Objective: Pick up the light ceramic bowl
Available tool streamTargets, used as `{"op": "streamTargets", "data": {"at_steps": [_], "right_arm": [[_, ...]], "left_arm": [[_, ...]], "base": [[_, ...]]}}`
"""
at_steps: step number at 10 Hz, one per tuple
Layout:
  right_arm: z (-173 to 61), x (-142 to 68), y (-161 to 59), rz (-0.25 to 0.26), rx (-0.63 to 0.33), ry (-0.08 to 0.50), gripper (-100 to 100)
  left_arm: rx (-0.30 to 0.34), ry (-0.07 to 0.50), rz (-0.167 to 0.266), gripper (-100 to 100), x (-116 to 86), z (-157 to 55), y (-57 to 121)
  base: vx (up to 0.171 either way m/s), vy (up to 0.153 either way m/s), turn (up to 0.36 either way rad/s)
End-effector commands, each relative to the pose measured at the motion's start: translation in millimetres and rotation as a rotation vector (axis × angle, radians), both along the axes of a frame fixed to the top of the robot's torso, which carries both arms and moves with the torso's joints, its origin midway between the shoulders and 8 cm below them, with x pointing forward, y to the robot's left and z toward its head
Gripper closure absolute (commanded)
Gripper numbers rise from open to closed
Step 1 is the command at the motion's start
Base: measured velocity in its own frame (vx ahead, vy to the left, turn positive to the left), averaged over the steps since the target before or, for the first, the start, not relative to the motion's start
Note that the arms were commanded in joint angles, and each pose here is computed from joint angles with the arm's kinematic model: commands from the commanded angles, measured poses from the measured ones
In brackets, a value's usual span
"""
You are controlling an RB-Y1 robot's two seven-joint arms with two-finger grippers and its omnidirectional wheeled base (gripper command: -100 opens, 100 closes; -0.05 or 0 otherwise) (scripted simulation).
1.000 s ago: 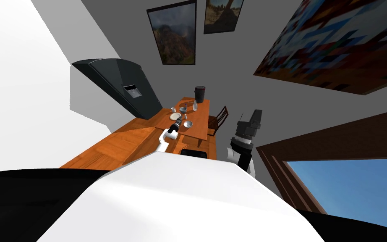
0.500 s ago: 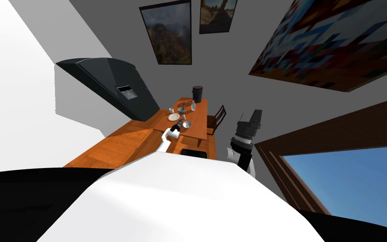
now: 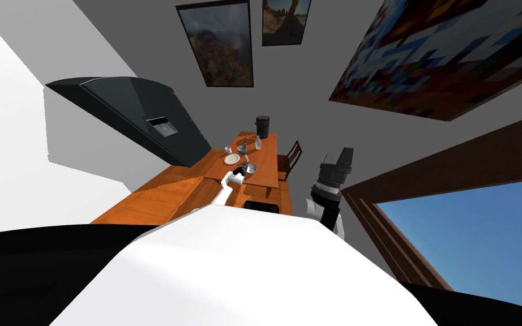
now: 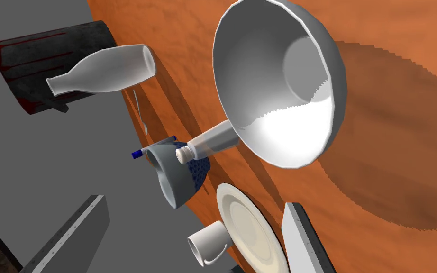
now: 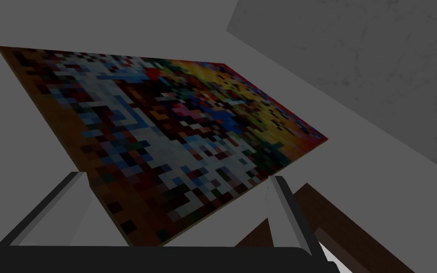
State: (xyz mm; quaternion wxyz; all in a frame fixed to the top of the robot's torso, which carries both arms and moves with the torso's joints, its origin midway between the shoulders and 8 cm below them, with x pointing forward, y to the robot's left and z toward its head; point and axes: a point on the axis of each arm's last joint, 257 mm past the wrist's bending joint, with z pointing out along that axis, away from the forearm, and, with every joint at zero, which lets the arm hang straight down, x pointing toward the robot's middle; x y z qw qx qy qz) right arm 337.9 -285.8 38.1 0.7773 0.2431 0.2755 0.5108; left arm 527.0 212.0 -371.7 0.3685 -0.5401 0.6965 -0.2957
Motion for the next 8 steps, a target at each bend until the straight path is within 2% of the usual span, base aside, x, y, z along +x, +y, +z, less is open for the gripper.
{"op": "streamTargets", "data": {"at_steps": [1,2,4,5,6,7,8], "right_arm": [[0.0,0.0,0.0,0.000,0.000,0.000,0],[0.0,0.0,0.0,0.000,0.000,0.000,0],[0.0,0.0,0.0,0.000,0.000,0.000,0],[0.0,0.0,0.0,0.000,0.000,0.000,0],[0.0,0.0,0.0,0.000,0.000,0.000,0],[0.0,0.0,0.0,0.000,0.000,0.000,0],[0.0,0.0,0.0,0.000,0.000,0.000,0]], "left_arm": [[0.000,0.068,0.006,-100,-2.3,-16.9,-0.7],[0.002,0.082,0.008,-100,-5.1,-23.2,0.7],[0.007,0.169,0.016,-100,-11.3,-44.0,0.4],[0.008,0.177,0.018,-100,-13.2,-47.6,1.3],[0.012,0.222,0.022,-100,-18.2,-58.7,2.5],[0.012,0.222,0.022,-100,-18.2,-58.7,2.5],[0.017,0.265,0.027,-100,-23.8,-69.2,4.1]], "base": [[0.018,0.055,-0.200],[0.013,0.046,-0.065],[0.017,0.040,-0.149],[0.019,0.037,-0.052],[0.024,0.029,-0.072],[0.019,0.020,-0.051],[0.023,0.020,-0.107]]}}
